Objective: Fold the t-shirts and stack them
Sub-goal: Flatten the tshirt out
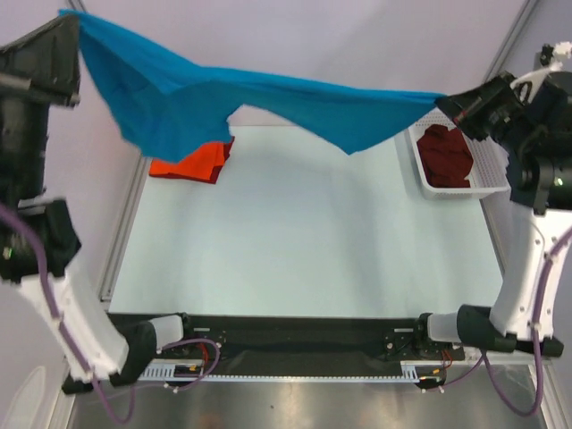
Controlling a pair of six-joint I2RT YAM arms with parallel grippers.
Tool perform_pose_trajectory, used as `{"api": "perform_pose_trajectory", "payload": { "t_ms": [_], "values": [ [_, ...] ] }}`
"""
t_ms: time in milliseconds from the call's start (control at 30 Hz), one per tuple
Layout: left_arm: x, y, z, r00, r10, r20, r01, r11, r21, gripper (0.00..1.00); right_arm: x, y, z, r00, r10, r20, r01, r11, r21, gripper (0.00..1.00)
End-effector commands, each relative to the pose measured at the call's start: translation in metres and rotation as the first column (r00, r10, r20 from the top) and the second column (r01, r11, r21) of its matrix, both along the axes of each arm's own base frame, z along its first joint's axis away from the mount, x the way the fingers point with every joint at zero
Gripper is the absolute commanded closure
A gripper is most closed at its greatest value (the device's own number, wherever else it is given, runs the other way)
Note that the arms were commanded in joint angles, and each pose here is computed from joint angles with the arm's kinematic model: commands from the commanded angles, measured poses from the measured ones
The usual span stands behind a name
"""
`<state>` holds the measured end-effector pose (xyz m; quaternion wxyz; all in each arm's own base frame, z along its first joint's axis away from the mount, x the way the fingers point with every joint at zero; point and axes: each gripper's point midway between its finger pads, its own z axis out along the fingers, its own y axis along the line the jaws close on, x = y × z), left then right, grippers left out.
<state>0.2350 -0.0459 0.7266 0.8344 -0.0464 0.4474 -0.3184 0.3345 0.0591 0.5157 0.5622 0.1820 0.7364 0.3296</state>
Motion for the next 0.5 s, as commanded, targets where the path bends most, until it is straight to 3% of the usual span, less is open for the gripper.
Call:
{"api": "perform_pose_trajectory", "payload": {
  "t_ms": [0, 167, 267, 367, 400, 467],
  "values": [
    [-0.064, 0.003, 0.016, 0.987, 0.113, 0.111, -0.118, 0.992, 0.038, 1.00, -0.054, 0.008, 0.011, 1.000, 0.019, 0.002, -0.019, 1.000, 0.015, 1.00],
    [-0.119, 0.006, 0.005, 0.975, 0.184, 0.123, -0.188, 0.982, 0.023, 1.00, -0.109, 0.018, 0.012, 0.998, 0.058, -0.018, -0.058, 0.998, -0.007, 1.00],
    [-0.128, 0.009, -0.003, 0.976, 0.188, 0.112, -0.193, 0.981, 0.030, 1.00, -0.124, 0.020, -0.004, 0.995, 0.063, -0.075, -0.063, 0.998, 0.001, 1.00],
    [-0.098, 0.009, -0.022, 0.984, 0.178, 0.031, -0.179, 0.983, 0.038, 1.00, -0.117, 0.024, -0.016, 0.993, 0.077, -0.087, -0.072, 0.996, 0.061, 1.00],
    [-0.070, 0.009, -0.043, 0.987, 0.156, -0.047, -0.155, 0.987, 0.031, 1.00, -0.103, 0.023, -0.039, 0.987, 0.066, -0.146, -0.054, 0.995, 0.086, 1.00],
    [-0.038, 0.002, -0.063, 0.989, 0.103, -0.102, -0.101, 0.994, 0.029, 1.00, -0.083, 0.023, -0.042, 0.992, 0.056, -0.112, -0.043, 0.992, 0.121, 1.00]
  ]
}}
